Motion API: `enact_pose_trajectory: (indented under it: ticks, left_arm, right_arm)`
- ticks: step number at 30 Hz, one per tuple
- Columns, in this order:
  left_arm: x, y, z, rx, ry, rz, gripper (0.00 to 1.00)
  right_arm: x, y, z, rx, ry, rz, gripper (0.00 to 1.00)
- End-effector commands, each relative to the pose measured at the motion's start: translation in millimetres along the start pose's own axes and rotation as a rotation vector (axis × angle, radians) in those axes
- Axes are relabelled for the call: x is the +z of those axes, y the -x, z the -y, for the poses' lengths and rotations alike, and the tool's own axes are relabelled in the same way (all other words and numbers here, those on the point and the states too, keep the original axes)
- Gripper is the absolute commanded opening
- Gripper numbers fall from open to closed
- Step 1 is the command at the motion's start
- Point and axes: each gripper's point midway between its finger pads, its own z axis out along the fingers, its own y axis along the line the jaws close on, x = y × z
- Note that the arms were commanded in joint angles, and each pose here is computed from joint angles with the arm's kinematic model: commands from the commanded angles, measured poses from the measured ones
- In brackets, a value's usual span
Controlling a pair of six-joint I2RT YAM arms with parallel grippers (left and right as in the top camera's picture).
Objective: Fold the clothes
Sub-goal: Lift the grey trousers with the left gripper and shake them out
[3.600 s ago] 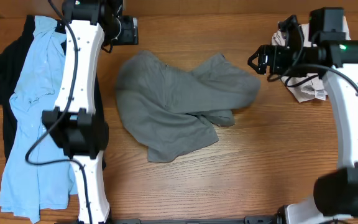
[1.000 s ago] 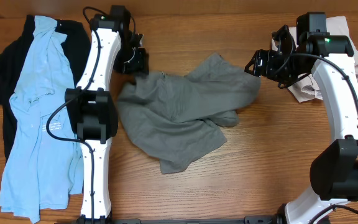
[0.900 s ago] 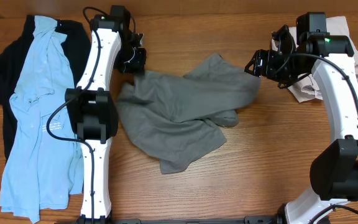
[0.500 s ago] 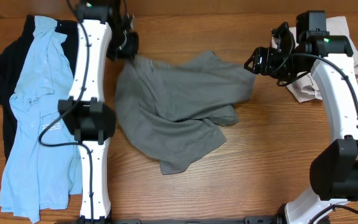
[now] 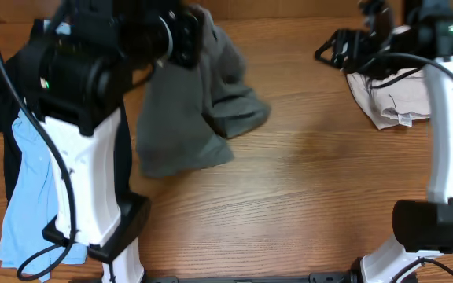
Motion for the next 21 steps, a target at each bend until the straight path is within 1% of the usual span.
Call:
enact_pose_trajectory:
  ticks: [1, 3, 7, 10, 13, 16, 17, 18, 19, 20, 21]
  left_arm:
    - [16, -26, 18, 0.034, 0.027, -0.11, 0.04]
    - [34, -45, 37, 0.052, -0.027, -0.202, 0.04]
    - [65, -81, 49, 0.062, -0.036, -0.364, 0.04]
    - [93, -120, 43, 0.074, 0.018, -0.516, 0.04]
    - [108, -135, 35, 0.047, 0.068, -0.566, 0.04]
    - [115, -129, 36, 0.031, 0.064, -0.533, 0.04]
    - [115, -116, 38, 0.025, 0.058, -0.48, 0.04]
    - [111, -100, 40, 0.024, 0.051, -0.417, 0.04]
    - [98, -66, 44, 0.022, 0.033, -0.283, 0.04]
    - [92, -55, 45, 0.02, 0.03, -0.24, 0.04]
    - [75, -27, 44, -0.005, 0.04, -0.124, 0.04]
  right_arm:
    - [-54, 17, -8, -0.041, -0.037, 0.128, 0.83]
    - [-76, 18, -3, -0.026, -0.081, 0.165, 0.86]
    - [-81, 12, 4, -0.001, -0.095, 0.15, 0.86]
    - [-81, 12, 8, -0.001, -0.114, 0.15, 0.86]
    - [-81, 12, 8, 0.0, -0.114, 0.15, 0.86]
    - [-81, 11, 8, 0.002, -0.114, 0.147, 0.86]
    - [-81, 11, 8, 0.004, -0.114, 0.145, 0.86]
    - [-81, 10, 8, 0.005, -0.115, 0.143, 0.86]
    - [-81, 9, 8, 0.009, -0.114, 0.137, 0.86]
    - [-80, 8, 8, 0.011, -0.114, 0.134, 0.86]
    - [-80, 5, 9, 0.021, -0.114, 0.124, 0.85]
